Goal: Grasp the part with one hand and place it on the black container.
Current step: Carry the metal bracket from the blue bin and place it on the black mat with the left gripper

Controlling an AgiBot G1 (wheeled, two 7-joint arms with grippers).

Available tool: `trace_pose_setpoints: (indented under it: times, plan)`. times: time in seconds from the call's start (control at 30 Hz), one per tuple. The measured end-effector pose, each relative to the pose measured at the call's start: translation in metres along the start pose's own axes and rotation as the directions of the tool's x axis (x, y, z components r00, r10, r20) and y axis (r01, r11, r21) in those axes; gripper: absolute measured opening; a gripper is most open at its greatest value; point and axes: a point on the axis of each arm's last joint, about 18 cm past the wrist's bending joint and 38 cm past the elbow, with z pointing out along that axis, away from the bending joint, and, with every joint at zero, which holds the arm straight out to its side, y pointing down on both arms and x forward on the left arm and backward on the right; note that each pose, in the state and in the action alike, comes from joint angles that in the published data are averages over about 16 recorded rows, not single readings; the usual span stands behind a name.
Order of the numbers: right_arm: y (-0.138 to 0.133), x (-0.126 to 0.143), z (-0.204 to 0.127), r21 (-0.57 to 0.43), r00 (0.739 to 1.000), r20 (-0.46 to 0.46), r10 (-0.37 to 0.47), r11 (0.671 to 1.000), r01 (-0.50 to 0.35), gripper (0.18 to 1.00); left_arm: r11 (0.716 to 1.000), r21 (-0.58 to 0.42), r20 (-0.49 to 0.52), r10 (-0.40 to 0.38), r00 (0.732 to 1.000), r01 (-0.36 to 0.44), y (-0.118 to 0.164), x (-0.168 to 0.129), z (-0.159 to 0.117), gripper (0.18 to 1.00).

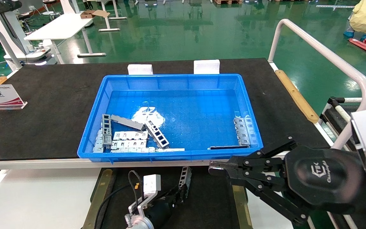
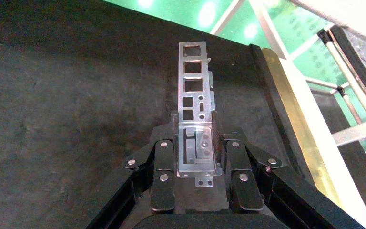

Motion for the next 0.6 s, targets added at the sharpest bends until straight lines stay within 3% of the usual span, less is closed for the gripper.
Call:
trace_pose_setpoints:
  times: [0.6]
  plan:
    - [0.0,0.0,0.0,0.0,1.0,0.0,0.0,1.0,0.0,0.191,0.997,-0.002,0.052,-0.075,0.996,0.076,0.007,-0.001,0.014,0.32]
